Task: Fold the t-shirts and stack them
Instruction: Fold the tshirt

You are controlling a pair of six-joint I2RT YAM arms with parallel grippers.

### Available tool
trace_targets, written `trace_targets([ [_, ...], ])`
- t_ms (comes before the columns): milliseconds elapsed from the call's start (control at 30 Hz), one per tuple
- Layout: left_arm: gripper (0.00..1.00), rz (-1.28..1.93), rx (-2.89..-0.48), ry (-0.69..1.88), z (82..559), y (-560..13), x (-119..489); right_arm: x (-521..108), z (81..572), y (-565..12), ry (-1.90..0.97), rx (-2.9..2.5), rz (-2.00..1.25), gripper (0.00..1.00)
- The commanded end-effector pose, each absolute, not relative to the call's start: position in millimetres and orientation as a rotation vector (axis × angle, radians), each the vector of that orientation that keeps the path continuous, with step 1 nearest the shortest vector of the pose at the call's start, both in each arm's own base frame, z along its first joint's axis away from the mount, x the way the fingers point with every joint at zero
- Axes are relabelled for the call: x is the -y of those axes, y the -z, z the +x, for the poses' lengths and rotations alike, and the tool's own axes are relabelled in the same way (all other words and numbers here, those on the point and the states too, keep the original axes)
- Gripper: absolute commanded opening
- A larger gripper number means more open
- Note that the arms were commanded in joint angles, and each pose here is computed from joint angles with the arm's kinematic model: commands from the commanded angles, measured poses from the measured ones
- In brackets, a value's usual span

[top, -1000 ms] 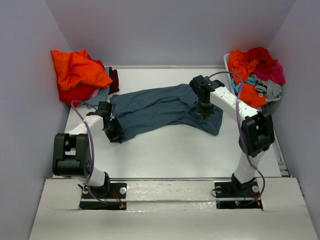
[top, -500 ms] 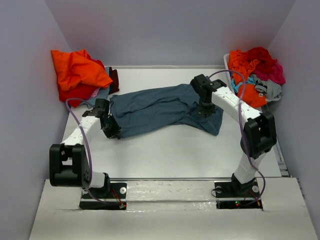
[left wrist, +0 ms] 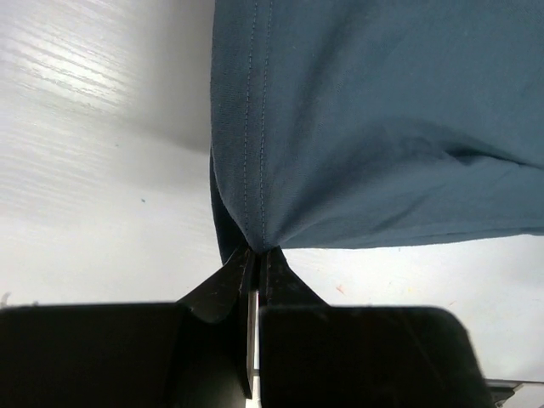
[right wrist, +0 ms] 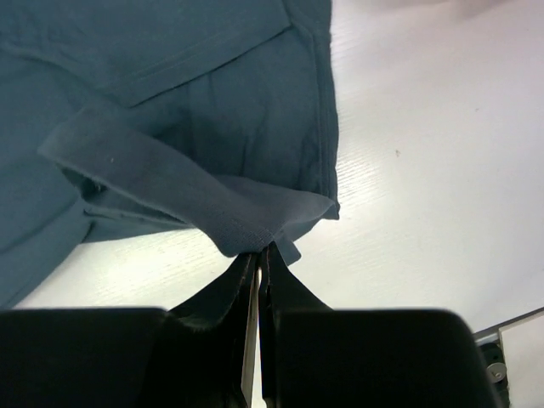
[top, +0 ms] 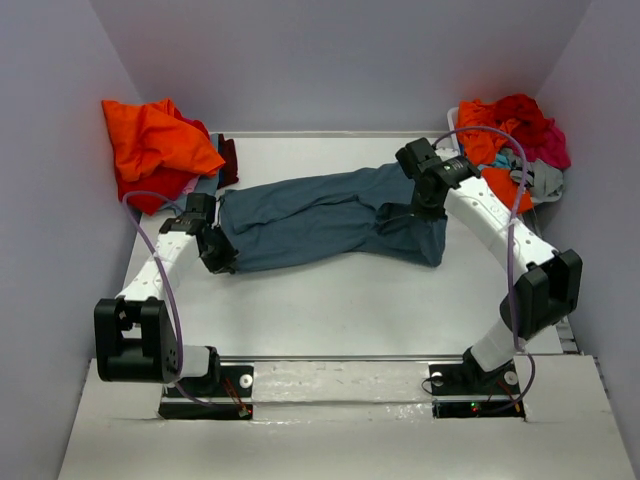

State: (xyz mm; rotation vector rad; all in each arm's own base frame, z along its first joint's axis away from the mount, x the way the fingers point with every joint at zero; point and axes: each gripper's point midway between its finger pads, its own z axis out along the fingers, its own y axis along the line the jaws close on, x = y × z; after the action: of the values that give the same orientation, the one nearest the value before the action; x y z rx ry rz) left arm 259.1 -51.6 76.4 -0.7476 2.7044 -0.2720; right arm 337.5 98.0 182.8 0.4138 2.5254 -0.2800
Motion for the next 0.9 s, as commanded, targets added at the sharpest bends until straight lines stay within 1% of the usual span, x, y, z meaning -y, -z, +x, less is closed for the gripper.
trace_targets([
  [0,0.06,-0.779,-2.632,0.248,269,-99,41,-77,336,-226,0.303,-2.364,0.531,0.07],
  [233,0.06,-0.803,-2.612,0.216,272,-102,29,-59,326,-246,0.344,-2.273,0.602,0.07],
  [567,0.06,-0.881,-2.558,0.128,276,-109,3,-41,310,-258,0.385,-2.201,0.674,0.07],
  [867,0.06,-0.936,-2.513,0.113,290,-117,-14,-33,315,-266,0.409,-2.168,0.69,0.07],
])
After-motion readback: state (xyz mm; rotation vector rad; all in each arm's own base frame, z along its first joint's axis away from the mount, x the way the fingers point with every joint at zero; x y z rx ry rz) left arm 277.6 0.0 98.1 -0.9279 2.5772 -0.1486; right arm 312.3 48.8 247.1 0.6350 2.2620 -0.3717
